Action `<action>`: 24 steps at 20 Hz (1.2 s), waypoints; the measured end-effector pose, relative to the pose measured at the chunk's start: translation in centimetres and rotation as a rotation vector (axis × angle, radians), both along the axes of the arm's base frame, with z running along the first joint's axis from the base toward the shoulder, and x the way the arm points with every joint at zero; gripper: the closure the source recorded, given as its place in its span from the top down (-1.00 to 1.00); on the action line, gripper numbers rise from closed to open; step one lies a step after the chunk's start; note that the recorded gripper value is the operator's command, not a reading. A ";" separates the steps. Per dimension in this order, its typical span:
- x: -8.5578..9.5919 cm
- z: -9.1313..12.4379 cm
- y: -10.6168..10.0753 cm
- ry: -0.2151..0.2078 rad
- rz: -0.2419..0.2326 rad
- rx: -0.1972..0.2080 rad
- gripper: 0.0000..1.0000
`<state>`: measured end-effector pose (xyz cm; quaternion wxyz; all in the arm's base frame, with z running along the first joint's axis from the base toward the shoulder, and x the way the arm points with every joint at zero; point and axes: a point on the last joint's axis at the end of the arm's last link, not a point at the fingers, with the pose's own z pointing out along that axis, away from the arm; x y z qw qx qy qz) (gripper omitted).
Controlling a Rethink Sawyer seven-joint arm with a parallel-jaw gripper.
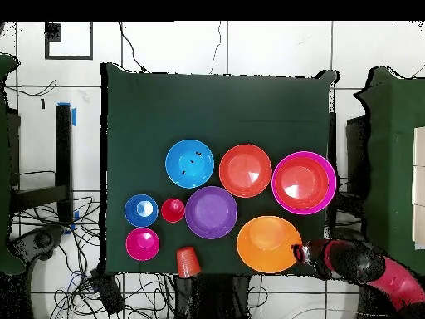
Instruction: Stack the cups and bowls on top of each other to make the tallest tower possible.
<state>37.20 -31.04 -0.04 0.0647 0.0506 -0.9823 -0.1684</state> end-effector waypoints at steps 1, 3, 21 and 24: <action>0.0 0.0 0.0 0.000 0.003 -0.002 -1.00; -0.3 0.1 -0.3 0.001 0.029 -0.027 -1.00; -1.1 4.9 -2.0 0.012 0.133 -0.193 -1.00; -0.8 5.5 -2.2 0.009 0.138 -0.209 -1.00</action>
